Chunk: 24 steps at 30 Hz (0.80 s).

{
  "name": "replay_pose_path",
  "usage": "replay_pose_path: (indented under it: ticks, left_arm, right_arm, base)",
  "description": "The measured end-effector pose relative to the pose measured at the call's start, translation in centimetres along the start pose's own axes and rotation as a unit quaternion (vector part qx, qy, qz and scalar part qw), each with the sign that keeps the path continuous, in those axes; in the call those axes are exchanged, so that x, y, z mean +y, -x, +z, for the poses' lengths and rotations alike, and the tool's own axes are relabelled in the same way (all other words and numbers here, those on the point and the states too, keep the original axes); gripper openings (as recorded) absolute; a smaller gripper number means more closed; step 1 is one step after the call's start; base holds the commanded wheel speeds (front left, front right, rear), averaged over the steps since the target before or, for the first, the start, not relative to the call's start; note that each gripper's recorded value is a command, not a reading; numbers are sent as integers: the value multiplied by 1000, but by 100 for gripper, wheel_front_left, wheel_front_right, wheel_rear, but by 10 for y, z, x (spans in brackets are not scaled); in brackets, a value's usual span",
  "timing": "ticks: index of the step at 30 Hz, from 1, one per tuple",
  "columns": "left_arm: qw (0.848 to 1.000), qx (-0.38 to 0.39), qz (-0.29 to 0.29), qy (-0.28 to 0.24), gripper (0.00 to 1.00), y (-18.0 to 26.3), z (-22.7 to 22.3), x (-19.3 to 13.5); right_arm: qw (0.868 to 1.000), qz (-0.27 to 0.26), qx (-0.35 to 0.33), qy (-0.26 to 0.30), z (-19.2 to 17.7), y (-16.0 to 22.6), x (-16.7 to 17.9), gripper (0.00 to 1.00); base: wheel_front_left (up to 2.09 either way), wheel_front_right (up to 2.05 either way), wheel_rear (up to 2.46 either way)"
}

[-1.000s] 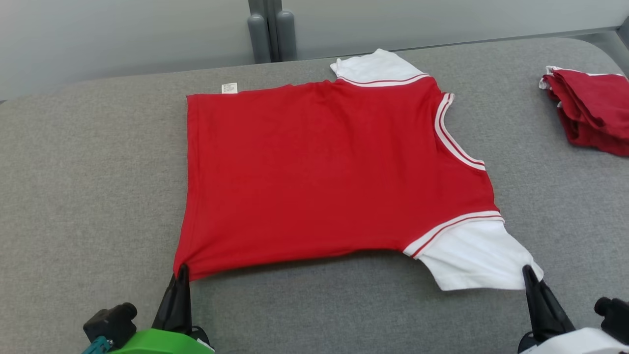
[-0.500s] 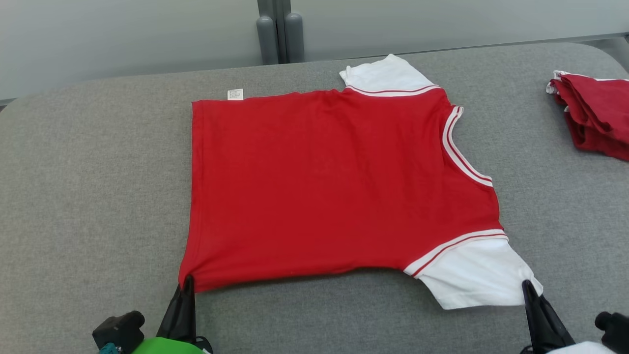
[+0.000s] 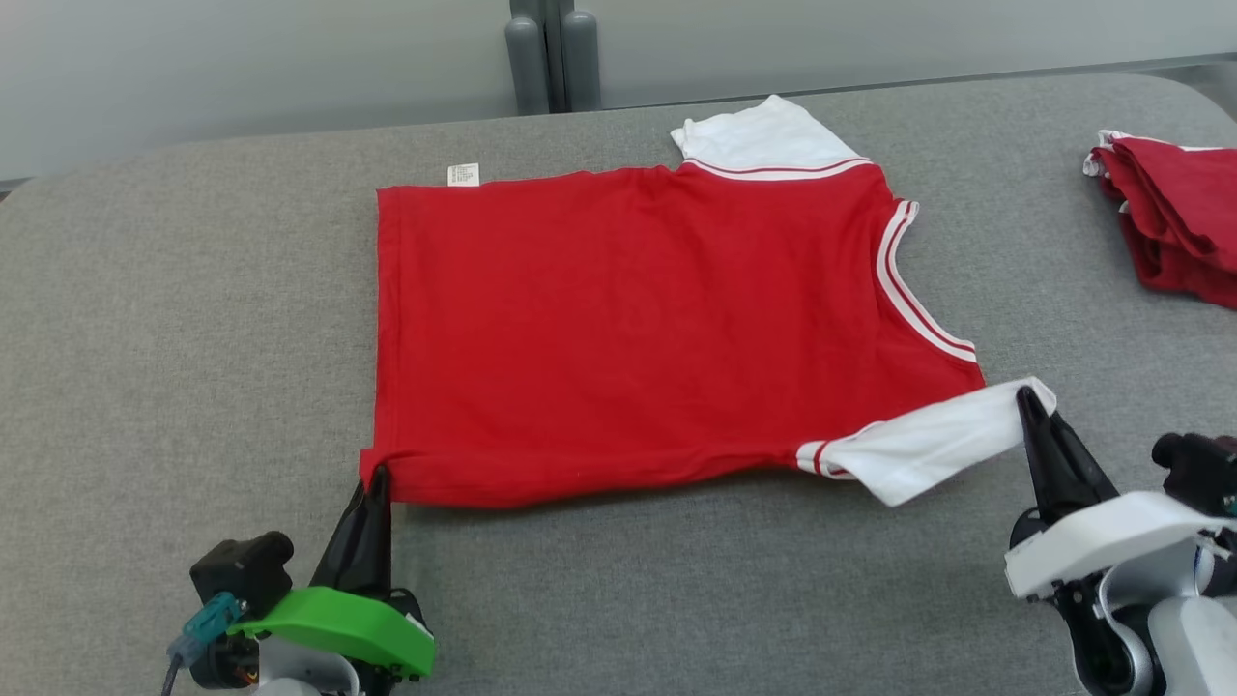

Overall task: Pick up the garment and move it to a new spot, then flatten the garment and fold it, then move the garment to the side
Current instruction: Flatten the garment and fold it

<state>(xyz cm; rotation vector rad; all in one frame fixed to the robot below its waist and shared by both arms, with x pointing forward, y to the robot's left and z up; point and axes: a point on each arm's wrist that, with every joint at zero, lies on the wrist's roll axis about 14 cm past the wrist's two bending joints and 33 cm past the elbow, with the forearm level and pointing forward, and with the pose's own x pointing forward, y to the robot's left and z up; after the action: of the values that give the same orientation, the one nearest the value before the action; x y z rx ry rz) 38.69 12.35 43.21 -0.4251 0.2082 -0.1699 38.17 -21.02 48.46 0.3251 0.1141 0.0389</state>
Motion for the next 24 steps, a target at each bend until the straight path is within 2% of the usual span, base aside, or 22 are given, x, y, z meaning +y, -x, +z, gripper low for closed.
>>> replay_pose_path:
  ticks: [8, 21, 22, 23, 24]
  left_arm:
    - [999, 5, -27, -26, 0, -24, 8, -12]
    - [998, 19, -22, -55, 0, -57, 14, 4]
    - [998, 20, -19, -55, 0, -59, 13, 6]
    - [998, 24, -17, -56, 11, -61, 12, 8]
    - [998, 26, -15, -59, 35, -63, 10, 10]
  right_arm:
    - [1000, 18, 10, 22, 2, -54, 3, 0]
    - [998, 12, 42, 38, -18, -119, 1, 0]
    - [998, 12, 41, 38, -19, -122, 2, 4]
    - [998, 12, 40, 39, -20, -125, 2, 42]
    - [999, 14, 36, 35, -20, -127, 4, 100]
  base:
    - [0, 0, 0]
    - [0, 0, 0]
    - [0, 0, 0]
    - [0, 0, 0]
    - [0, 0, 0]
